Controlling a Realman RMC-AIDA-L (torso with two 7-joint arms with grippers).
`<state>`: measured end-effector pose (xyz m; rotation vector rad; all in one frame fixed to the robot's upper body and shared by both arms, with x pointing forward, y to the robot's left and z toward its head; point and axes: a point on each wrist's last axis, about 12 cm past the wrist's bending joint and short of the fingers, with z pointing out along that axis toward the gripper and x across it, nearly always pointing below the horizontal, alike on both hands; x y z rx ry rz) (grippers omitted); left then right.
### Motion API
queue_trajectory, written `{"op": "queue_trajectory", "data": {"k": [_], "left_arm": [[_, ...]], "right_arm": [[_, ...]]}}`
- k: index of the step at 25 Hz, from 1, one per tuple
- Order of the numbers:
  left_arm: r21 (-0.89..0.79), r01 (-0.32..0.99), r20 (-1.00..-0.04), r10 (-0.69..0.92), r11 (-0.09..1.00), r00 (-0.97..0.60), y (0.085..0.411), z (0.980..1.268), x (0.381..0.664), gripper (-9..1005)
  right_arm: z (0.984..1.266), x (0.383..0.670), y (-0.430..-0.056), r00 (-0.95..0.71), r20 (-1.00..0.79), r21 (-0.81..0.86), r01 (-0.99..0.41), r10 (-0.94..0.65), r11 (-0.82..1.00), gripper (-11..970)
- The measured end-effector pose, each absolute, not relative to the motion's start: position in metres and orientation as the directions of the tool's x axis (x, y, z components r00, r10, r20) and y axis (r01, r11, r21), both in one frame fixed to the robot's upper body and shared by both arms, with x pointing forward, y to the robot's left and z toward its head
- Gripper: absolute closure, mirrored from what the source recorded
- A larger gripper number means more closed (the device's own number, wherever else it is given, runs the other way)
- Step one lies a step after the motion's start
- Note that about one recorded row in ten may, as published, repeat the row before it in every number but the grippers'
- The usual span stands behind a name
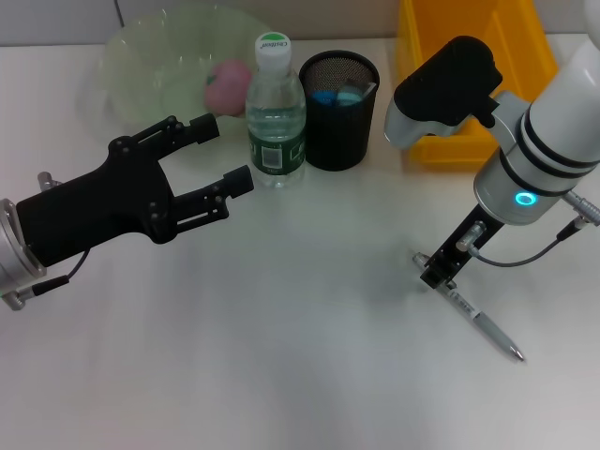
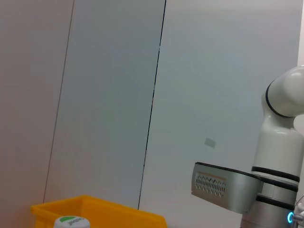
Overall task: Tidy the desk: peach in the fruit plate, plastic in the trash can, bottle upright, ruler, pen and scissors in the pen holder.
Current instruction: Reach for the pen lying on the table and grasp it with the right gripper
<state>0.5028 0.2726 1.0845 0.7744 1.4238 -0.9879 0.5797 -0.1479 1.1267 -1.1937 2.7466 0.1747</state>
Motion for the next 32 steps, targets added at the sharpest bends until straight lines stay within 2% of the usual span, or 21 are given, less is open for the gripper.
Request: {"op": "queue_trajectory", "data": {"k": [7, 32], "left_arm": [[-0.129, 0.897, -0.991, -0.087, 0.423, -0.101, 0.2731, 1.0846, 0.5029, 192], [-0.130, 0.892, -0.991, -0.091, 0.433, -0.101, 0.2756, 1.0844, 0.5023, 192]], "right_arm": [[1.1260, 0.5793, -0.1487, -0.683, -0.173, 0.052, -0.726, -0.709, 0.686, 686], [1.1252, 0.5794, -0.1489, -0.680, -0.176, 0.050, -0.728, -0.712, 0.683, 783]]}}
